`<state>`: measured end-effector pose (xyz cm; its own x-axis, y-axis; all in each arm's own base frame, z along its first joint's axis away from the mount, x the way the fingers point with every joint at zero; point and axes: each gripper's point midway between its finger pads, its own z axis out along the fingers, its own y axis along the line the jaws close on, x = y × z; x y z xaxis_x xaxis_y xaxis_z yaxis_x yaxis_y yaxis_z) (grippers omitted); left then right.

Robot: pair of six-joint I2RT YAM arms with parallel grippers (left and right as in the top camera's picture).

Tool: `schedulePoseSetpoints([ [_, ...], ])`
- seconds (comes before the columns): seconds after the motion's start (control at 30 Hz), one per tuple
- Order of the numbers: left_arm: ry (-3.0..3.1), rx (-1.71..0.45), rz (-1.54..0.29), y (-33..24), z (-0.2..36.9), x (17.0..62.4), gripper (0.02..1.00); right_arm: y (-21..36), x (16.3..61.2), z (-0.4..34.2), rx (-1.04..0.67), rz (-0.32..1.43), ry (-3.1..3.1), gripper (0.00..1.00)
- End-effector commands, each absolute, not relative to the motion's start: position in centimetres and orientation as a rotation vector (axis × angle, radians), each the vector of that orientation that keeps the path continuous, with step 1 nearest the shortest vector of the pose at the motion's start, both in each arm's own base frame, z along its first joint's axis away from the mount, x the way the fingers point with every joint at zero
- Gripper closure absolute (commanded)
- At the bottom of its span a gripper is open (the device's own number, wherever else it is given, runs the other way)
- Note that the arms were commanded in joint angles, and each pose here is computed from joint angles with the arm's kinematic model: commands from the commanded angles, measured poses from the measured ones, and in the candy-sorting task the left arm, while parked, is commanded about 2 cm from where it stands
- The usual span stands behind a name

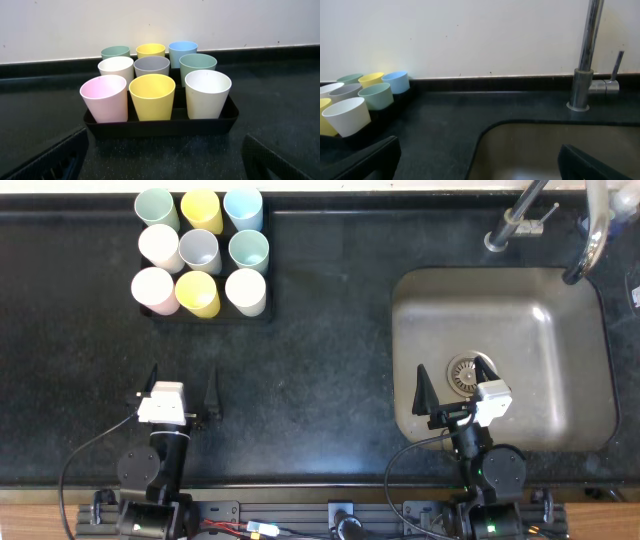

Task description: Store Cups

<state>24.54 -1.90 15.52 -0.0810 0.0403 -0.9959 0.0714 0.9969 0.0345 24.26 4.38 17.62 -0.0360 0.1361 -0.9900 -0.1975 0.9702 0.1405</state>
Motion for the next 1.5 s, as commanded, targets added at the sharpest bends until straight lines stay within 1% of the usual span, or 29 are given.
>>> schedulePoseSetpoints([
  [0.03, 1.647, 0.085, -0.037, -2.0, 15.6, 24.5, 0.018, 4.5, 24.2, 17.3, -0.055, 0.269, 1.581, 0.003],
  [0.23, 1.647, 0.084, -0.038, -2.0, 15.6, 24.5, 0.018, 4.5, 24.3, 17.3, -0.055, 0.269, 1.584, 0.005],
  [0.47, 1.647, 0.085, -0.038, -2.0, 15.6, 24.5, 0.018, 4.5, 24.5, 16.4, -0.053, 0.268, 1.622, 0.007],
  [1.17, 1.647, 0.085, -0.038, -2.0, 15.6, 24.5, 0.018, 4.5, 24.4, 16.5, -0.053, 0.268, 1.619, 0.005],
  [1.33, 1.647, 0.085, -0.038, -2.0, 15.6, 24.5, 0.018, 4.5, 24.2, 17.5, -0.055, 0.269, 1.576, 0.005],
  [1.5, 1.647, 0.085, -0.038, -2.0, 15.6, 24.5, 0.018, 4.6, 24.2, 17.3, -0.059, 0.273, 1.581, 0.003],
])
